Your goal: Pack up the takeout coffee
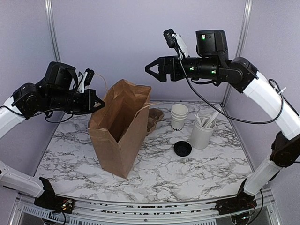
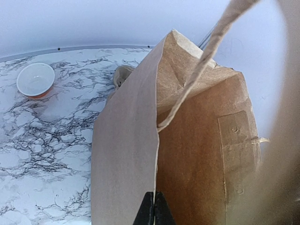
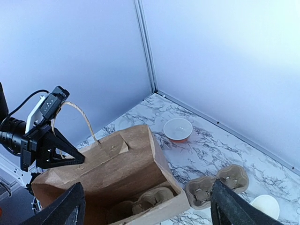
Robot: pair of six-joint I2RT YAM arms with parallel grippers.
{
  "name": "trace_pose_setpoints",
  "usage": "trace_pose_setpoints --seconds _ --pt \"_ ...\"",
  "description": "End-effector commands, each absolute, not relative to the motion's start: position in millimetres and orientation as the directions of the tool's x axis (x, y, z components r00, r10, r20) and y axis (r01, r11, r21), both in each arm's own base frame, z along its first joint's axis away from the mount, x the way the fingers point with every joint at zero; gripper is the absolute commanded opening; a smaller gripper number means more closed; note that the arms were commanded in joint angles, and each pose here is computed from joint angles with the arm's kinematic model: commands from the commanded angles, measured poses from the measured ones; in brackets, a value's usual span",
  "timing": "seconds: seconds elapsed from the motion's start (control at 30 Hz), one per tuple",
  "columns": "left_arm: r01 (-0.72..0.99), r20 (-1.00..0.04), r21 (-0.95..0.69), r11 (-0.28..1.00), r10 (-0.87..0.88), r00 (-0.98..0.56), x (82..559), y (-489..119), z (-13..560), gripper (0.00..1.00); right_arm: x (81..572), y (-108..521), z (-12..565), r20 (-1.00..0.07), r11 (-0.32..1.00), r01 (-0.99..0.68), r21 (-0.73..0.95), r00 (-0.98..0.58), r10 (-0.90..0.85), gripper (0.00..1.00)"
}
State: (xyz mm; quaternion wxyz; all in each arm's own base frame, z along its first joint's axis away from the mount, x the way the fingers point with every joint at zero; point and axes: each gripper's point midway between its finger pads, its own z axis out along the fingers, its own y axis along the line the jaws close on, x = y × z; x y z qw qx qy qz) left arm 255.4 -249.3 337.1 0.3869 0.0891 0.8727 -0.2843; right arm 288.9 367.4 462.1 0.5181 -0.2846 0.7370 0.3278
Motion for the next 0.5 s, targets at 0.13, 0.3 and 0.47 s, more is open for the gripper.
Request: trace_pose_setpoints --seconds 0.13,0.3,0.47 --pt "0.302 -0.717 -0.436 0.848 -0.125 -0.686 265 -216 336 0.01 305 349 462 -0.954 0.679 -0.709 0.191 -0.297 -0.041 0.90" --pt "0.245 -0.711 -0.432 0.868 -0.160 -0.685 279 -195 331 0.01 308 338 453 -0.955 0.714 -0.678 0.176 -0.295 -0.045 0.92" --pt "0.187 -0.699 -0.420 0.888 -0.185 -0.690 292 -175 319 0.01 322 316 441 -0.952 0.755 -0.632 0.176 -0.304 -0.033 0.94"
